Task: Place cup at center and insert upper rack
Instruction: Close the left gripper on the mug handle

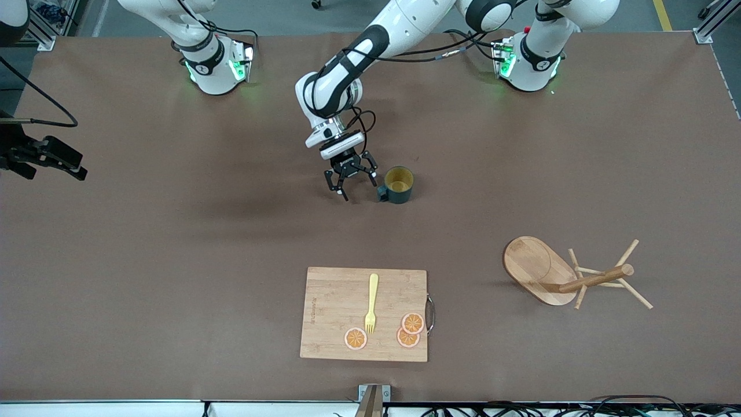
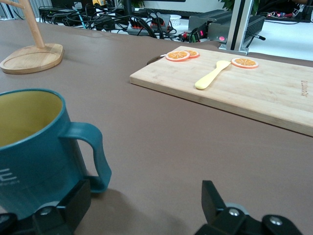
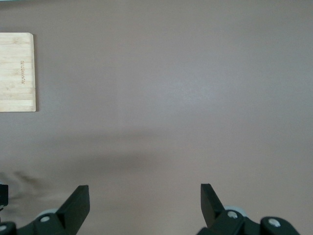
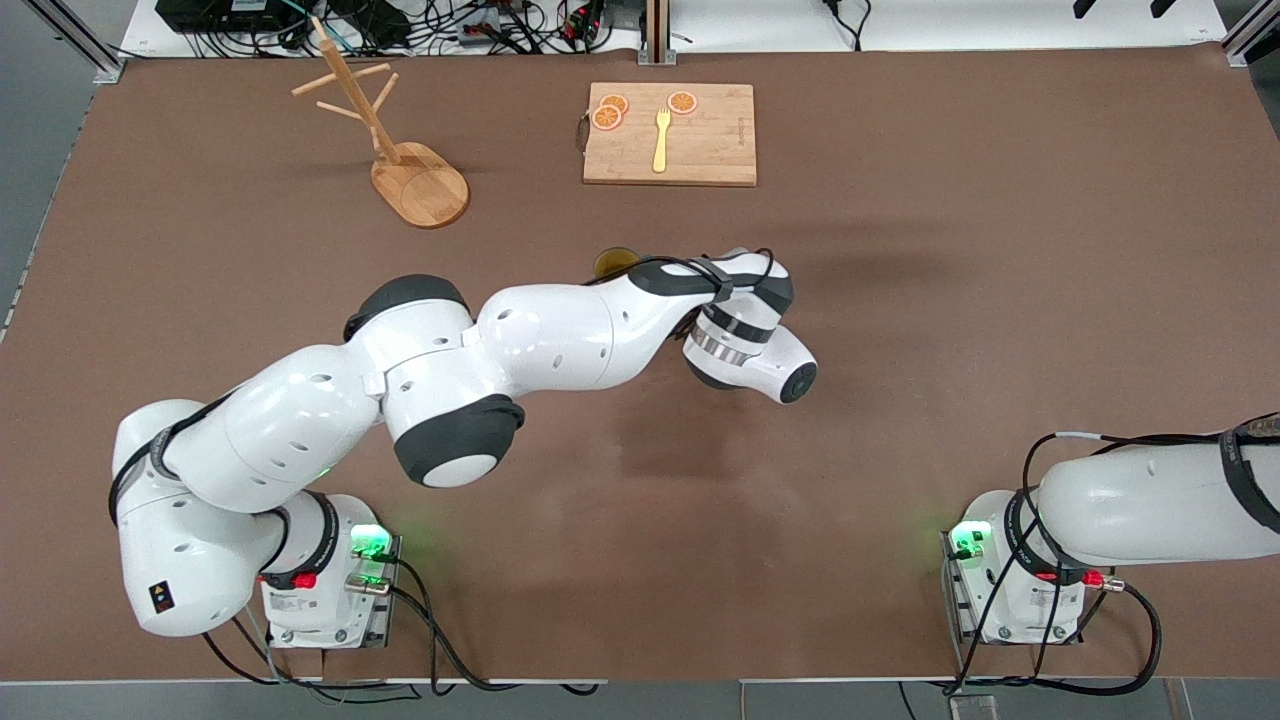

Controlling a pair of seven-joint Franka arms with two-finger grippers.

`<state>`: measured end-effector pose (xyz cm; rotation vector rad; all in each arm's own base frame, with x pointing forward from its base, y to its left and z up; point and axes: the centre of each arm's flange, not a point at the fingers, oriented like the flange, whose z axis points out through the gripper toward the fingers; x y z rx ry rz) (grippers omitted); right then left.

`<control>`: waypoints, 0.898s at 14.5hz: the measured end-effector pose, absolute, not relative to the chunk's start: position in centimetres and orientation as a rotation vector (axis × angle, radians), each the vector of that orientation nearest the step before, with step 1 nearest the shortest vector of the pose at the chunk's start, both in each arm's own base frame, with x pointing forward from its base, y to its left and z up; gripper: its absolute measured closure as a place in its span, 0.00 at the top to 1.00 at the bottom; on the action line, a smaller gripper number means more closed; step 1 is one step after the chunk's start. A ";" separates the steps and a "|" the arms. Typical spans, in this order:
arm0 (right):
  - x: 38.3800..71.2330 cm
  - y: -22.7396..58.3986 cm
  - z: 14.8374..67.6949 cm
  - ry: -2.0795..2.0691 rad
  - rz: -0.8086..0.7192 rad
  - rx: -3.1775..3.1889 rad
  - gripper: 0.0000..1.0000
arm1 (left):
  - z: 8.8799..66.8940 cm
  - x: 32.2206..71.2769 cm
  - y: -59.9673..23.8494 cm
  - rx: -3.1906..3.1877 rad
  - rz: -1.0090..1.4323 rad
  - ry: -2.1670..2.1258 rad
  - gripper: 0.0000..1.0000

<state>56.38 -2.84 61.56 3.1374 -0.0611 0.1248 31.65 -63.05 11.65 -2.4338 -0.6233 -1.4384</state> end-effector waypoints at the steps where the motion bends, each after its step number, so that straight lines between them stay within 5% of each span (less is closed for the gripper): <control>1: 56.4 -2.8 61.5 -0.061 0.123 3.137 1.00 | 11.6 32.0 -62.9 -2.428 -1.443 -0.625 1.00; 13: 56.7 -3.0 61.0 -0.065 0.108 3.137 1.00 | 10.0 33.8 -61.5 -2.389 -1.449 -0.626 1.00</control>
